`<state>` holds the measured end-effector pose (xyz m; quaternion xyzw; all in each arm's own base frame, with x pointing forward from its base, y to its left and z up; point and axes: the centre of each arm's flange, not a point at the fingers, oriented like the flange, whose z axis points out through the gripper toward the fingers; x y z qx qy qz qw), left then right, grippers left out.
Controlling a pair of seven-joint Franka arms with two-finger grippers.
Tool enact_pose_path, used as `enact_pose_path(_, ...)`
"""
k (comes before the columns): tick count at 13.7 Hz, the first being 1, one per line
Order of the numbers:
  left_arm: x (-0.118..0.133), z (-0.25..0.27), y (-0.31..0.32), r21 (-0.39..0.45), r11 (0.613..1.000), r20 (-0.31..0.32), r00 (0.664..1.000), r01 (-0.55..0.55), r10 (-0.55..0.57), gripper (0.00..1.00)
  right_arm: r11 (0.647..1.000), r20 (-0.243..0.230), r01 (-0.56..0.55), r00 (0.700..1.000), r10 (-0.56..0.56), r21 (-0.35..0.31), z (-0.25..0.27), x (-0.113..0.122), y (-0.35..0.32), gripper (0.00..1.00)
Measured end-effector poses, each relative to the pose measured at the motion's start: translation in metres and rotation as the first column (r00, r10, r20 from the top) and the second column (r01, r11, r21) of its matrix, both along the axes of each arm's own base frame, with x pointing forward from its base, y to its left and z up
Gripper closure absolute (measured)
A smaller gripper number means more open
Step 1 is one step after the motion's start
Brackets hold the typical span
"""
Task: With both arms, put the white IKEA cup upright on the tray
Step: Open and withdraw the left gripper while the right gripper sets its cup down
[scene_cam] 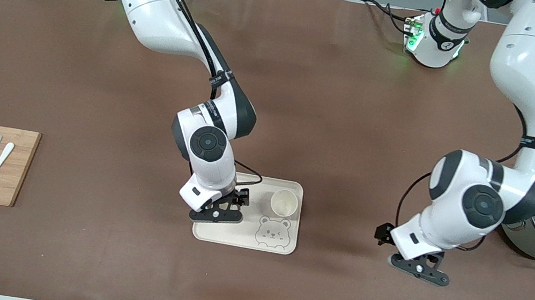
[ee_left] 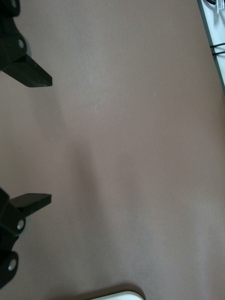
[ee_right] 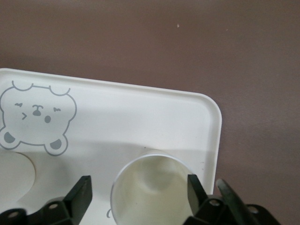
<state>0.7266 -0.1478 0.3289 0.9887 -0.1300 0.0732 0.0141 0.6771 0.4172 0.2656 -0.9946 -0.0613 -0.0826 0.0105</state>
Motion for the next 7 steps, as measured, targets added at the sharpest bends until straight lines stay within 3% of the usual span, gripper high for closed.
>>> enact_pose_path(5, 0.008, 0.021, 0.072, -0.017, 1.0, 0.012, 1.0, -0.011, 0.012, 0.0, 0.995, 0.01, 0.085, 0.996, -0.086, 0.044, 0.054, 0.029, -0.051, 0.0)
enact_pose_path(7, -0.004, 0.057, 0.079, 0.003, 1.0, -0.032, 0.999, -0.015, 0.016, 0.0, 0.985, -0.014, 0.147, 0.989, -0.146, 0.09, 0.075, 0.044, -0.087, 0.0)
